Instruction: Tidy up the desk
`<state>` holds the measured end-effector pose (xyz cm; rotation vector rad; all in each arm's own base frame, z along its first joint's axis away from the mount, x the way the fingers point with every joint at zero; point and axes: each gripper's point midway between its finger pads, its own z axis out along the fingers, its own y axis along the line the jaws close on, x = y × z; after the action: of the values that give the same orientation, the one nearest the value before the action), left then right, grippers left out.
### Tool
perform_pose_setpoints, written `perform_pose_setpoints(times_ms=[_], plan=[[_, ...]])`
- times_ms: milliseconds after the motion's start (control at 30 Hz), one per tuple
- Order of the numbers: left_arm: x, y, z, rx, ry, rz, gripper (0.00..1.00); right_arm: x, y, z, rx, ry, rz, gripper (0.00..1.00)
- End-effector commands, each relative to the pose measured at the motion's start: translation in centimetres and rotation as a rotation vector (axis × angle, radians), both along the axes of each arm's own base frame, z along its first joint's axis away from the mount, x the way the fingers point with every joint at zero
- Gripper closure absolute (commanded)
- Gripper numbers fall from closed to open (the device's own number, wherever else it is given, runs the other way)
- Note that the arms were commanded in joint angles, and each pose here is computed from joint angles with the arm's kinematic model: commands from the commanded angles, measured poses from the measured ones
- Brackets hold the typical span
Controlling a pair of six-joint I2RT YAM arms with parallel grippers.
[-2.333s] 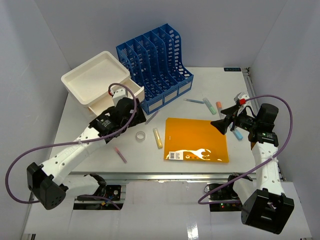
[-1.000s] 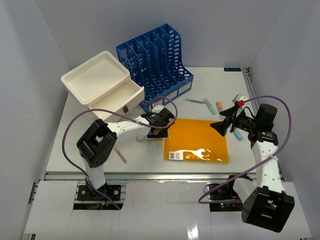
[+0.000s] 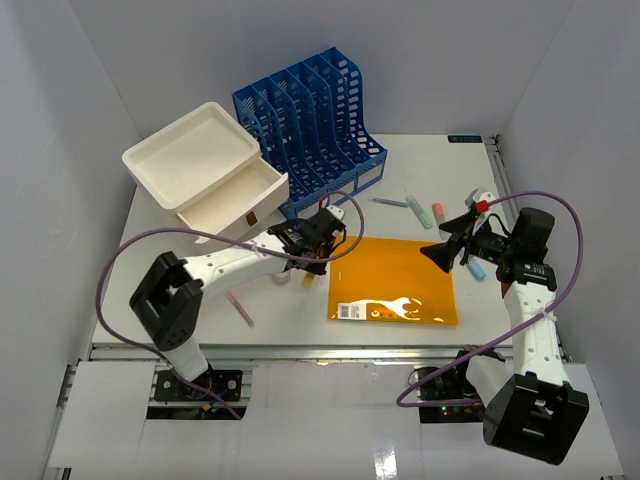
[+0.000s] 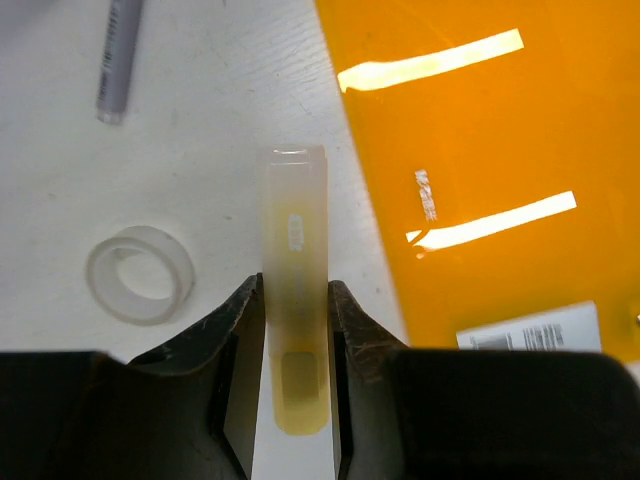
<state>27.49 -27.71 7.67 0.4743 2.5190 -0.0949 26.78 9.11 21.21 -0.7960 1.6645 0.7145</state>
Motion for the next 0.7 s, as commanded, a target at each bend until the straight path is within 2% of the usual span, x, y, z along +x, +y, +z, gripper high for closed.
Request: perform_pose_setpoints(times_ms=[0,100,233,400,667], plan=[[0.4,0.6,12.2,-0.027,-0.254,-0.294,1.00,-0.3,0.2,0.8,0.004,-0.034,0.026,0.10],[0.9,2.5,17.5,0.032,-0.414,-0.417,1.00,-0.3,0.2,0.8,0.007,-0.033,0.030,0.10],[3.3,6.3,21.7,0.105,-0.567,-0.396,0.99,-0.4,0.3,0.7,0.010,-0.030,0.035,0.10],[6.4,10.0,24.7,0.147,-0.641,-0.340,0.98,-0.4,0.3,0.7,0.012,-0.027,0.035,0.10],[10.4,14.1,24.9,0.278,-0.654,-0.277,0.97,-0.4,0.3,0.6,0.012,-0.025,0.035,0.10]])
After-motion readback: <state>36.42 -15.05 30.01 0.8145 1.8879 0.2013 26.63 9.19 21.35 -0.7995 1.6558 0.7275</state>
